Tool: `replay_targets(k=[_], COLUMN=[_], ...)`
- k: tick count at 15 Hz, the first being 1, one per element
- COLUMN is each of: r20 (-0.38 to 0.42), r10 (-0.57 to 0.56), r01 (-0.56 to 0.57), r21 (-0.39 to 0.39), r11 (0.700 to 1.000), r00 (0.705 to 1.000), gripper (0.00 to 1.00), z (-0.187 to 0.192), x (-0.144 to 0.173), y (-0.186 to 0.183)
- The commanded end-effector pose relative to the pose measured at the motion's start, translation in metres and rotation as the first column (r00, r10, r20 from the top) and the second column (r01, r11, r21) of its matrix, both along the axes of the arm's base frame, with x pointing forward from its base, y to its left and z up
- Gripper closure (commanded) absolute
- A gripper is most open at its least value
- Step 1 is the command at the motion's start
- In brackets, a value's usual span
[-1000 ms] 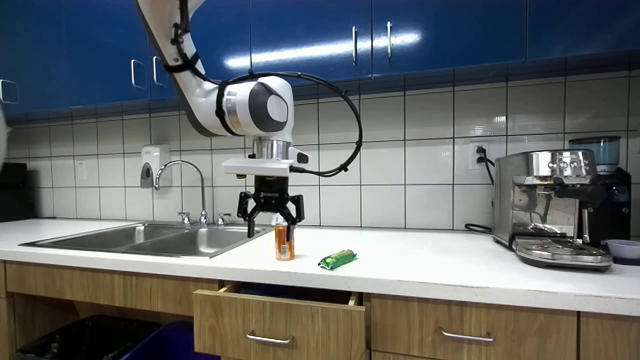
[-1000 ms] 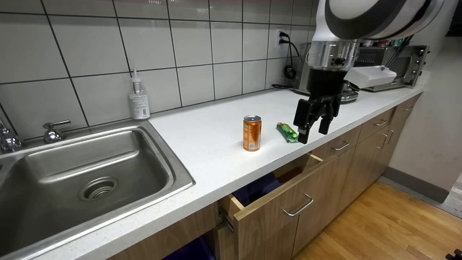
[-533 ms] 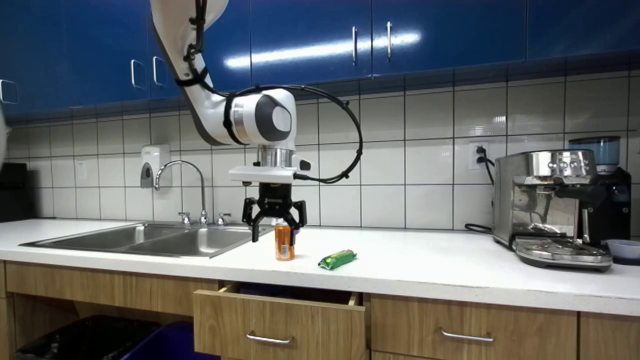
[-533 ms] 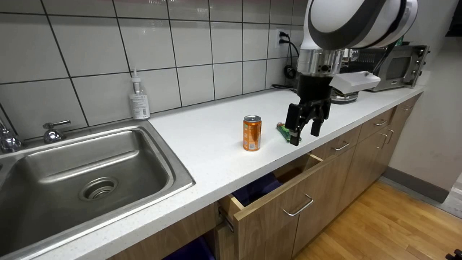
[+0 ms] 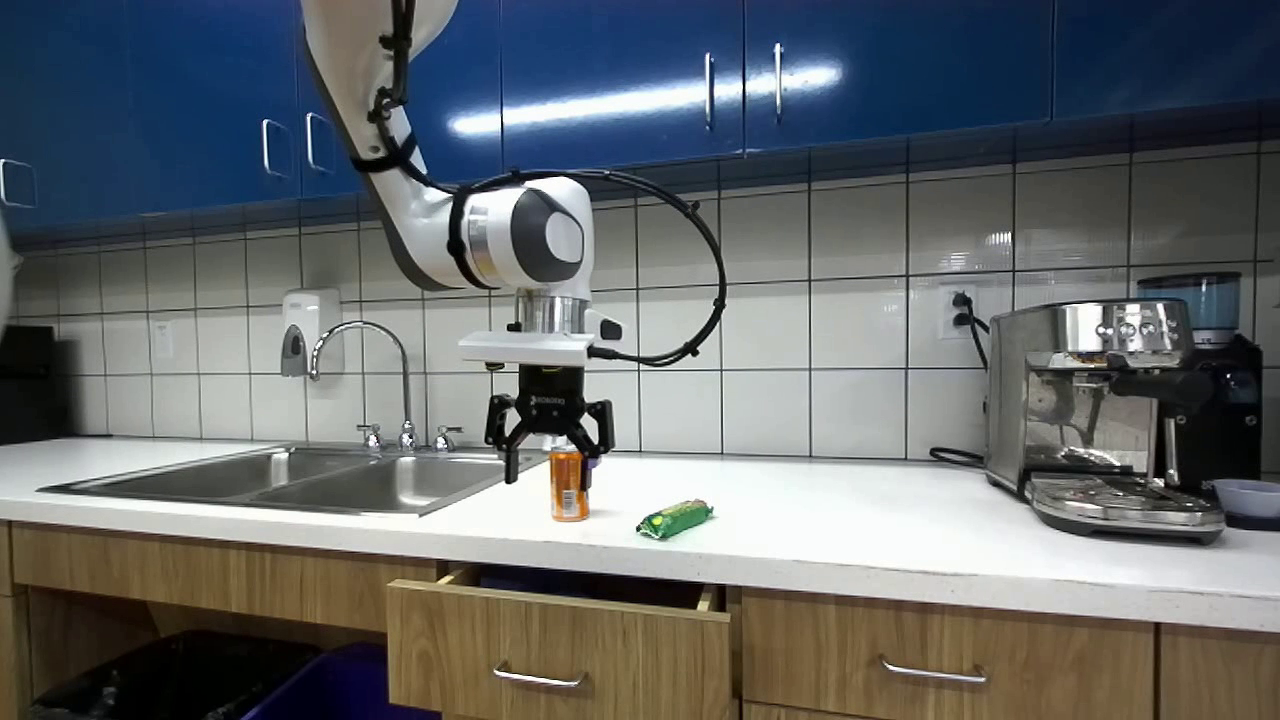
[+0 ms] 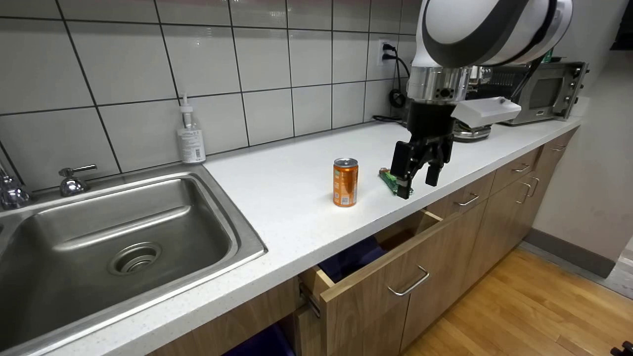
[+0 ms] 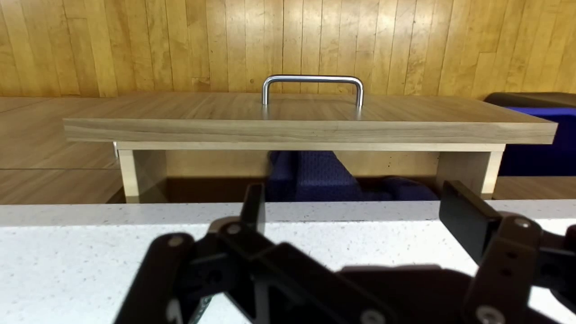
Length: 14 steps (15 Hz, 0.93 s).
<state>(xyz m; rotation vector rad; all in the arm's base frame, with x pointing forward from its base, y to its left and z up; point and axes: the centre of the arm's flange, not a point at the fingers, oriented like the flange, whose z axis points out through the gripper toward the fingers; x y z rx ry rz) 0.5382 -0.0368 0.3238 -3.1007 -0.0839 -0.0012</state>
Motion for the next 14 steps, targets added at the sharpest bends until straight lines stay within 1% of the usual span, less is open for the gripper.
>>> replay_targets(k=[1,7,10,14], r20=[0.000,0.000,-0.005,-0.004], r10=[0.000,0.000,0.006,-0.012], r01=[0.000,0.000,-0.006,0.012], r21=[0.000,0.000,-0.004,-0.020], r11=[1.000,1.000,1.000,1.000], r00=[1.000,1.000,1.000,1.000], gripper=[0.00,0.00,0.00,0.00], z=[0.000,0.000,-0.012,-0.045], x=[0.000,0.000,0.004,0.014], y=[0.000,0.000,0.003,0.011])
